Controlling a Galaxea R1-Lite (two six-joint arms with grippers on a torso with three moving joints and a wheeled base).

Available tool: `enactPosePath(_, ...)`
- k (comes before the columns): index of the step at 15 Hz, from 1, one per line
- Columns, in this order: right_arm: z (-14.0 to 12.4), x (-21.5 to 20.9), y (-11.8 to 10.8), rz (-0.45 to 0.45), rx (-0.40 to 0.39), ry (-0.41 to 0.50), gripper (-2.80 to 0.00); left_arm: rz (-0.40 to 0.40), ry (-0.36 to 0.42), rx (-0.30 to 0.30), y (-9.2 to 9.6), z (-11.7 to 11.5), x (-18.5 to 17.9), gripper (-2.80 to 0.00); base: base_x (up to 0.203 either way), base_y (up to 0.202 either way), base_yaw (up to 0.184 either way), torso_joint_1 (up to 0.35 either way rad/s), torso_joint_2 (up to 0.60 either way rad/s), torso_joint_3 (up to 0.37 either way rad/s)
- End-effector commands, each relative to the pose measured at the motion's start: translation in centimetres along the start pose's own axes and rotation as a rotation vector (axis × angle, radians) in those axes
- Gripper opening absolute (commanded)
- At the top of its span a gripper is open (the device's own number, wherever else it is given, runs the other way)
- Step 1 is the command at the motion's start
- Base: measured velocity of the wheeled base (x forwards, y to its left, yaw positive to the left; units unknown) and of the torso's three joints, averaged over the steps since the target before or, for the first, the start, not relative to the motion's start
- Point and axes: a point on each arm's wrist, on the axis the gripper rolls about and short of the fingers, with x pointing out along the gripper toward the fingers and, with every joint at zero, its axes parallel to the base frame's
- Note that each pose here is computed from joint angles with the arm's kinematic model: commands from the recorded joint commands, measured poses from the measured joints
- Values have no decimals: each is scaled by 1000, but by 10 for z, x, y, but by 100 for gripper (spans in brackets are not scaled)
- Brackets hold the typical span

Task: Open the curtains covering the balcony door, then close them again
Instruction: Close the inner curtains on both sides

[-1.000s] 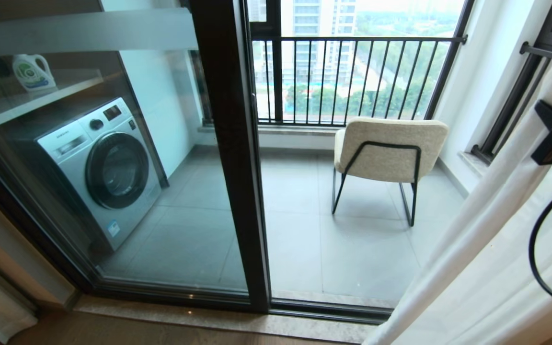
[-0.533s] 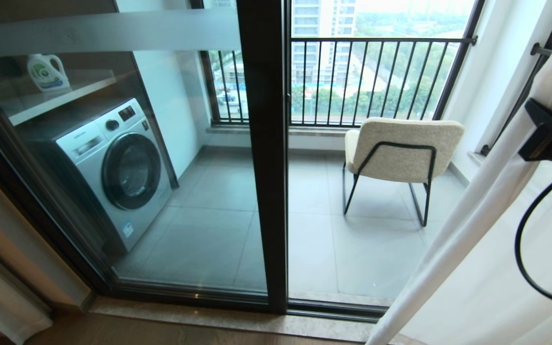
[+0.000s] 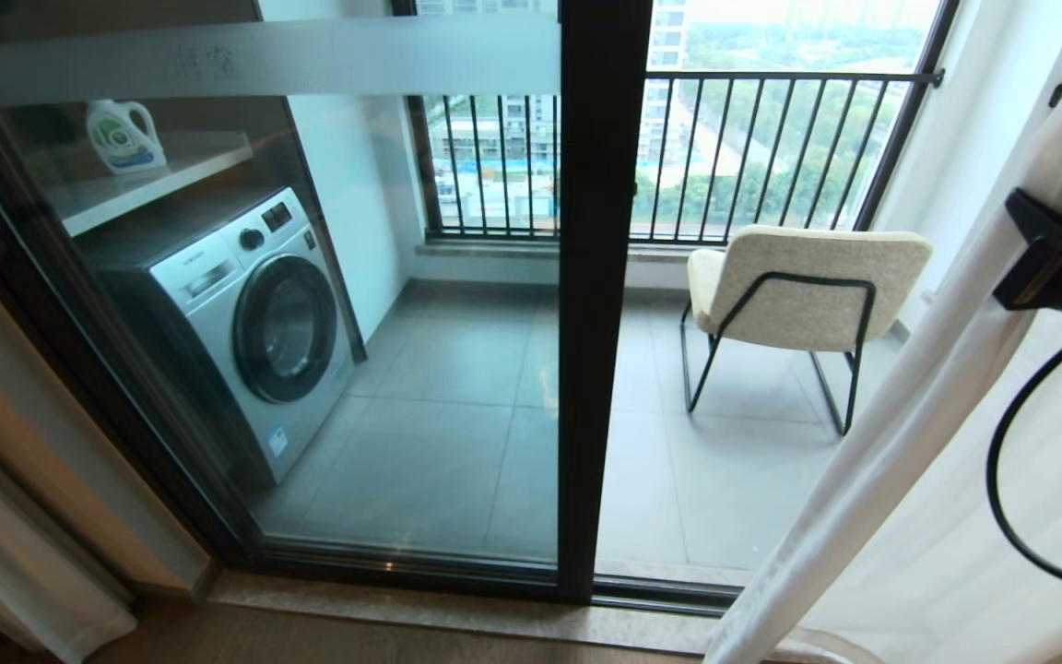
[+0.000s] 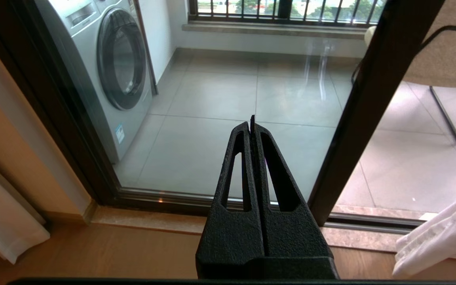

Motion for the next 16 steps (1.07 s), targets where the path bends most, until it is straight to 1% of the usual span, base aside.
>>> enactPosePath(1, 1, 0, 0, -3, 0, -7, -280, 0, -1, 0, 0, 0, 0, -280, 0, 187, 1, 1, 2, 2)
enactPosePath(16, 0, -1, 0, -4, 0, -4, -280, 0, 1, 0, 0, 0, 0, -280, 0, 191, 1, 3, 2, 2)
